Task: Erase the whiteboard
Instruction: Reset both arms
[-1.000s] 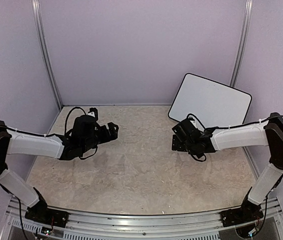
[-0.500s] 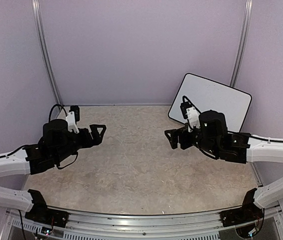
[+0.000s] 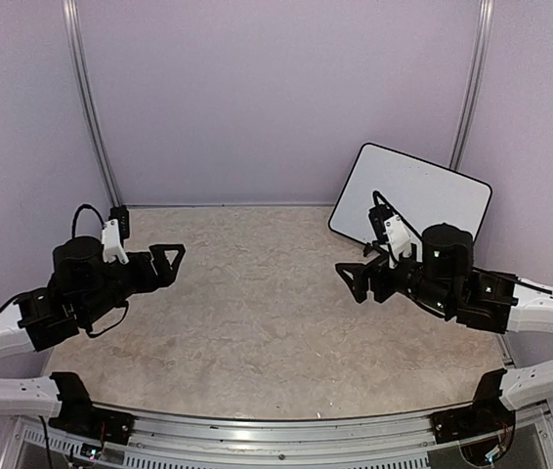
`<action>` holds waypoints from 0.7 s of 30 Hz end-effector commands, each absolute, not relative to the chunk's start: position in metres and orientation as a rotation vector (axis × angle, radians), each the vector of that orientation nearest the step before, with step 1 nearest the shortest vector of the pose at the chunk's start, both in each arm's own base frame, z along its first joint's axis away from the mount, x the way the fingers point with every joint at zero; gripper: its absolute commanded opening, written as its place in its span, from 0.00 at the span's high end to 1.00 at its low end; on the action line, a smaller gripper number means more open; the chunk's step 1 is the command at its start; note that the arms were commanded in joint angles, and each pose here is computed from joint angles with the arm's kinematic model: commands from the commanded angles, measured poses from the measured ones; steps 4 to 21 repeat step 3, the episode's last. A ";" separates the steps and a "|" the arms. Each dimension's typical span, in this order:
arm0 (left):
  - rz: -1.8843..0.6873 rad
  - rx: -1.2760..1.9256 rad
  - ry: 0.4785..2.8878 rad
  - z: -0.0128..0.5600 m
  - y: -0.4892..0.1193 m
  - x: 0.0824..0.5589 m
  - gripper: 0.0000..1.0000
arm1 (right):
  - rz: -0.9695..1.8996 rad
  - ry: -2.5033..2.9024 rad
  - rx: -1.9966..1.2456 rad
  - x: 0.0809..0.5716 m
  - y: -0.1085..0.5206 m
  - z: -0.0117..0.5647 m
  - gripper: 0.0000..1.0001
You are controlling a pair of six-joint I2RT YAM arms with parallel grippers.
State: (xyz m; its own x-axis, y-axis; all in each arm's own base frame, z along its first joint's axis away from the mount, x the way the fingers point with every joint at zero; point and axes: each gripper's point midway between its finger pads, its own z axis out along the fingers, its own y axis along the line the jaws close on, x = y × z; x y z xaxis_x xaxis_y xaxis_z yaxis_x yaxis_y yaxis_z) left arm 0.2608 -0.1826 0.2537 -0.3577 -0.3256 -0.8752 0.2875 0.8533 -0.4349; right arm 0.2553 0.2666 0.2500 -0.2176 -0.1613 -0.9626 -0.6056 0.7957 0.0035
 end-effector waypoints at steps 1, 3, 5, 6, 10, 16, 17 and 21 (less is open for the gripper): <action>-0.599 -0.006 1.860 0.244 -0.182 0.260 0.01 | 0.446 1.739 -0.604 0.248 0.258 0.255 0.01; -0.603 -0.005 1.855 0.246 -0.182 0.259 0.01 | 0.457 1.726 -0.621 0.245 0.258 0.258 0.01; -0.603 -0.005 1.855 0.246 -0.182 0.259 0.01 | 0.457 1.726 -0.621 0.245 0.258 0.258 0.01; -0.603 -0.005 1.855 0.246 -0.182 0.259 0.01 | 0.457 1.726 -0.621 0.245 0.258 0.258 0.01; -0.603 -0.005 1.855 0.246 -0.182 0.259 0.01 | 0.457 1.726 -0.621 0.245 0.258 0.258 0.01; -0.603 -0.005 1.855 0.246 -0.182 0.259 0.01 | 0.457 1.726 -0.621 0.245 0.258 0.258 0.01; -0.603 -0.005 1.855 0.246 -0.182 0.259 0.01 | 0.457 1.726 -0.621 0.245 0.258 0.258 0.01; -0.603 -0.005 1.855 0.246 -0.182 0.259 0.01 | 0.457 1.726 -0.621 0.245 0.258 0.258 0.01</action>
